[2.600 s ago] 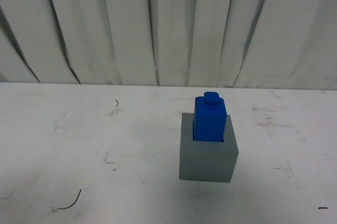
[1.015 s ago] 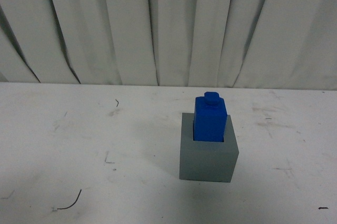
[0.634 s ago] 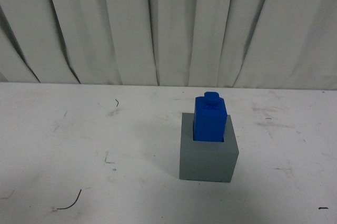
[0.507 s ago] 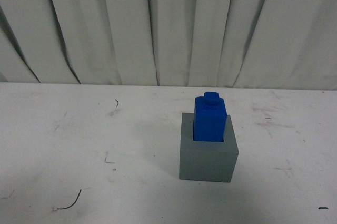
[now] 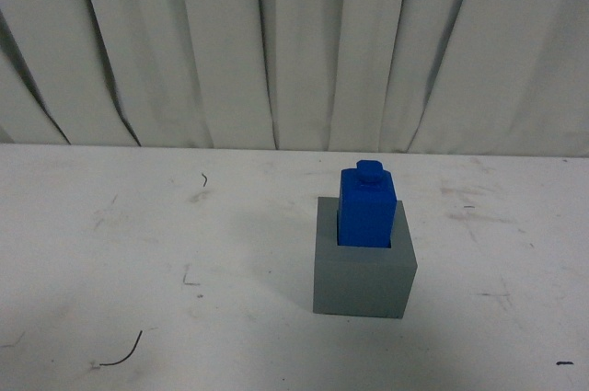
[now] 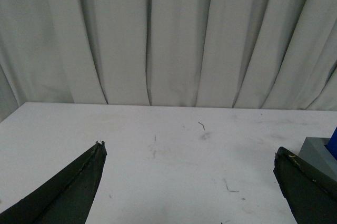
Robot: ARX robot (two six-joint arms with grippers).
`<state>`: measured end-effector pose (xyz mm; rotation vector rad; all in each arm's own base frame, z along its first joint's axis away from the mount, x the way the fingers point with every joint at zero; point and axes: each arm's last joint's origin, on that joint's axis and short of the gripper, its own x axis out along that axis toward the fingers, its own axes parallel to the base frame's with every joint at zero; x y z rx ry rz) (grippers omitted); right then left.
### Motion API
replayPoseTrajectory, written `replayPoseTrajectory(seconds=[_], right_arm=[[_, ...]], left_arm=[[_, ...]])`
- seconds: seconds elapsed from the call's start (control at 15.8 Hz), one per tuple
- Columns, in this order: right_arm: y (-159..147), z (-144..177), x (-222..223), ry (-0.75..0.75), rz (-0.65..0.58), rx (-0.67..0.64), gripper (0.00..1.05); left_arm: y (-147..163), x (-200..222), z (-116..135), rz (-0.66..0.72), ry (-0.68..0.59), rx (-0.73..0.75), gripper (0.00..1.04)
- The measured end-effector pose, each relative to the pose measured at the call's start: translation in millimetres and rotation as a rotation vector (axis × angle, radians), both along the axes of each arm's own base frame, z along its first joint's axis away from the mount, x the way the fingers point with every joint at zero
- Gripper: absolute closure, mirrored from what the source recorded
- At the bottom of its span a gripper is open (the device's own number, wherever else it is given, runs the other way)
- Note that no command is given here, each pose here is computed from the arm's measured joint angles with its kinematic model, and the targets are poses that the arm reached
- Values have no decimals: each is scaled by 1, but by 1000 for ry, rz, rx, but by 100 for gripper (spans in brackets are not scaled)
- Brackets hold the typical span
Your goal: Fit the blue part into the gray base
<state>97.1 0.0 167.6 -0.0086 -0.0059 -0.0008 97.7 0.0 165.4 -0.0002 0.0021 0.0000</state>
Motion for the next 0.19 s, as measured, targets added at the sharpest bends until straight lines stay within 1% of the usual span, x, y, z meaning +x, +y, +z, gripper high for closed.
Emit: replayPoseTrajectory(seconds=[0.19], right_arm=[[0,0,0,0,0,0,6]], left_arm=[[0,0,0,0,0,0,7]])
